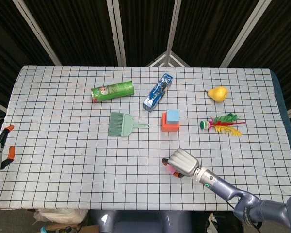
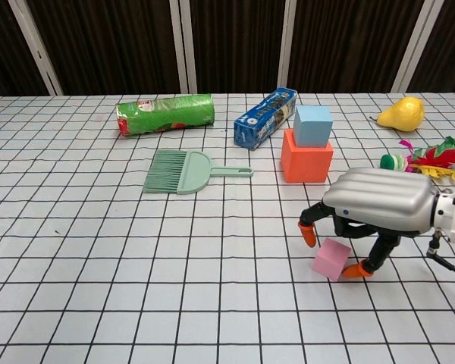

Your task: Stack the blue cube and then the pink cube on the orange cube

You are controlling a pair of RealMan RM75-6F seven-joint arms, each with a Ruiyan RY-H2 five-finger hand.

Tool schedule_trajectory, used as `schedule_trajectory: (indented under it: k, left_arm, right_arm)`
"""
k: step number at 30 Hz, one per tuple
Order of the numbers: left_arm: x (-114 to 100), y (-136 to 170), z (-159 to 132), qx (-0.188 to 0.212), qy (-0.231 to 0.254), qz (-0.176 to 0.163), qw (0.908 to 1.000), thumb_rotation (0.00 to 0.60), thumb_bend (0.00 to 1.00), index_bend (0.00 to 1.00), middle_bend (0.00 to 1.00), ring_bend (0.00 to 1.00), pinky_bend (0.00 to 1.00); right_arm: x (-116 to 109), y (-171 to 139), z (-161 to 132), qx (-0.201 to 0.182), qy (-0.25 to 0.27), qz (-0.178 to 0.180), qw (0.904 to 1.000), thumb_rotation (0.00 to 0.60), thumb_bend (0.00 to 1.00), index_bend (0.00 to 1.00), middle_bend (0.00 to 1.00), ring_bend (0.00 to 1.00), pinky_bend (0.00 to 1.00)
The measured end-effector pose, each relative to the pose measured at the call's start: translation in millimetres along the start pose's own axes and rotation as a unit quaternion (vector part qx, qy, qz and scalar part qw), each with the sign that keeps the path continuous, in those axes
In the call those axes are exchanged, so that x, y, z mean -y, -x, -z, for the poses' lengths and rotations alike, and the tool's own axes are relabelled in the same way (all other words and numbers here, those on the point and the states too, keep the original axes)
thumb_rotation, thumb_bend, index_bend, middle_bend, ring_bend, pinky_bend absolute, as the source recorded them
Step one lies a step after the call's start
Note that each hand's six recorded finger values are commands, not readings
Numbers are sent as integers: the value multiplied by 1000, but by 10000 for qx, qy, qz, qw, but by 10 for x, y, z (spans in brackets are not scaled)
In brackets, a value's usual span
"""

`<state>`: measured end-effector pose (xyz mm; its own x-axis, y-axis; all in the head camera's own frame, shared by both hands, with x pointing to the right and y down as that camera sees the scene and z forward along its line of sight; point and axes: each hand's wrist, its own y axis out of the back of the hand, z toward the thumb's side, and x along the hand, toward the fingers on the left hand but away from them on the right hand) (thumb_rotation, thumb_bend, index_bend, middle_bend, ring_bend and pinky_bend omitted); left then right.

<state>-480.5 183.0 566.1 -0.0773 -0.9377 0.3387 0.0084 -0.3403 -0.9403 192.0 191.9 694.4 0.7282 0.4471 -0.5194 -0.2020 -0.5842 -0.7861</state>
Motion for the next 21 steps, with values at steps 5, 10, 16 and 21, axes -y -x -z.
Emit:
schedule_trajectory:
  k: [5, 10, 16, 21]
  left_arm:
    - [4, -2, -1, 2, -8, 9, 10000, 600, 559, 162, 14, 0, 0]
    - [6, -1, -3, 3, -9, 11, 10000, 600, 559, 162, 14, 0, 0]
    - [9, -4, -6, 2, -15, 17, 10000, 600, 559, 162, 14, 0, 0]
    - [8, -2, -4, 0, -13, 12, 10000, 600, 559, 162, 14, 0, 0]
  right_arm:
    - [14, 1, 5, 2, 2, -25, 10000, 600, 288, 467, 1000, 1000, 838]
    - [19, 10, 7, 1, 18, -29, 10000, 600, 313, 488, 1000, 1000, 838]
    - [17, 15, 3, -13, 28, -27, 10000, 600, 333, 506, 1000, 1000, 838]
    - [26, 10, 6, -5, 46, -48, 10000, 600, 349, 514, 1000, 1000, 839]
